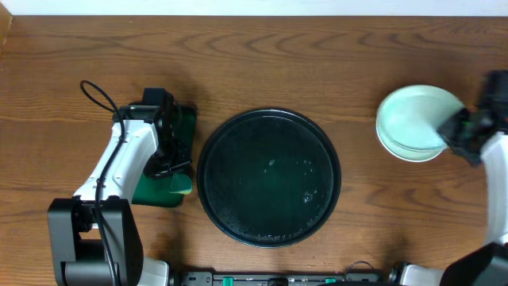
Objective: Clean dirty plates on tray and stack at the side
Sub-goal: 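Stack the plate onto the plates at the right side, then release the stacked plates and raise the right gripper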
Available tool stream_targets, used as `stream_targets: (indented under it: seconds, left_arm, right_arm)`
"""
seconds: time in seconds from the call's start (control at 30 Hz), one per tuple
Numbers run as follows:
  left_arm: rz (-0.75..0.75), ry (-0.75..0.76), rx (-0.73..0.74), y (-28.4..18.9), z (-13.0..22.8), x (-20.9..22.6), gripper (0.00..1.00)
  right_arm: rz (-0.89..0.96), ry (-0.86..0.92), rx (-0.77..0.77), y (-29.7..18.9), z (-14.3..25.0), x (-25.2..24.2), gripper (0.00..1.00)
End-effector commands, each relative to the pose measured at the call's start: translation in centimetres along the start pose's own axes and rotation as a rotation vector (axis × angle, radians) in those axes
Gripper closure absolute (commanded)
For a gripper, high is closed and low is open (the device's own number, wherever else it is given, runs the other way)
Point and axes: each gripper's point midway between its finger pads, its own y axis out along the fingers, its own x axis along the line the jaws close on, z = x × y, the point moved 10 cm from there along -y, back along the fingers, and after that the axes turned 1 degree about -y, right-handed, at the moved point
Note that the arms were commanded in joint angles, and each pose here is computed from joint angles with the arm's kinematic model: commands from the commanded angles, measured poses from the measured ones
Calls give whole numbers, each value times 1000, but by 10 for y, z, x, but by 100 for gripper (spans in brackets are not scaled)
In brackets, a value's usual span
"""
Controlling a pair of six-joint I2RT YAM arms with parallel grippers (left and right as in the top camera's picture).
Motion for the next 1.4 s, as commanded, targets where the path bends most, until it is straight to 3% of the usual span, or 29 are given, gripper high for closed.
stream_targets:
  seconds: [0.0,0.37,0.87,0.9,0.93,1.03,1.17,1.37]
  left_arm:
    - [12,7,-14,-5,-5,-1,93]
    - [13,7,-16,-5,-5,-1,93]
    - [12,7,-16,-5,-5,-1,93]
    - [12,7,-16,-5,-5,-1,93]
    - [12,7,-15,-5,-5,-1,93]
    - [12,7,-15,-5,-5,-1,93]
    - [12,7,-15,-5,-5,-1,93]
    - [12,39,-15,-5,-5,-1,93]
  right_arm:
    - [19,37,72,22,-8,-19,99]
    - [31,9,137,77,-17,-12,99]
    - [-59,-67,144,100,-5,31,98]
    - [-58,-70,148,101,-4,32,89]
    - [-56,-71,151,102,-3,32,67]
    - [-49,-73,163,103,-2,31,22]
    - [-58,-106,169,102,-1,31,4]
    - [-135,-192,149,81,-6,37,1]
